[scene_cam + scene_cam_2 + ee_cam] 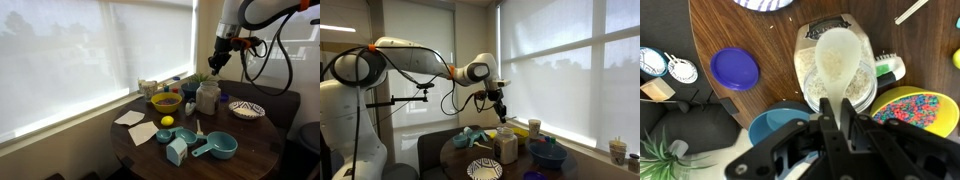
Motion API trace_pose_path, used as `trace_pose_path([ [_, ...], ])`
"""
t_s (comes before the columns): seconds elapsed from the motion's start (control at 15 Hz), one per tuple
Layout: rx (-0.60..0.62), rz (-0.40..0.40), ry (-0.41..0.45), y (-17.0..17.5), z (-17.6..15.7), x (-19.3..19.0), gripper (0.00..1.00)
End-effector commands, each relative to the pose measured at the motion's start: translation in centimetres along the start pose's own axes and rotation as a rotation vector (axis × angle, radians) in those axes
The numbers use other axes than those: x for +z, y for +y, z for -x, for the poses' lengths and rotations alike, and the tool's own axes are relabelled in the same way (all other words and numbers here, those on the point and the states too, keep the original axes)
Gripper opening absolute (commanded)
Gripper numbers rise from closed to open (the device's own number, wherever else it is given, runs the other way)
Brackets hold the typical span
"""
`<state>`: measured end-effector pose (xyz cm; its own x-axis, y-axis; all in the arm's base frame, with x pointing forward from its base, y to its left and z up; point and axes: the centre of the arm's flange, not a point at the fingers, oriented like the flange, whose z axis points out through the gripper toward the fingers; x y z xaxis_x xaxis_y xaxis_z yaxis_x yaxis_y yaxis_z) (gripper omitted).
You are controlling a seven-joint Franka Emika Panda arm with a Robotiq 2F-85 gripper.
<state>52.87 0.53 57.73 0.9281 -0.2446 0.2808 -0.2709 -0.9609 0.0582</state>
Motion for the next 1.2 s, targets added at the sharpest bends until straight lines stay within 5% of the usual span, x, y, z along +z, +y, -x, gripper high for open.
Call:
trace_pose_path([
  [0.0, 0.065, -0.053, 0.065, 0.6, -0.4, 1.2, 0.04],
  [1.13, 0.218, -0.326, 0.252, 2.6, 1.3, 7.0, 0.04],
])
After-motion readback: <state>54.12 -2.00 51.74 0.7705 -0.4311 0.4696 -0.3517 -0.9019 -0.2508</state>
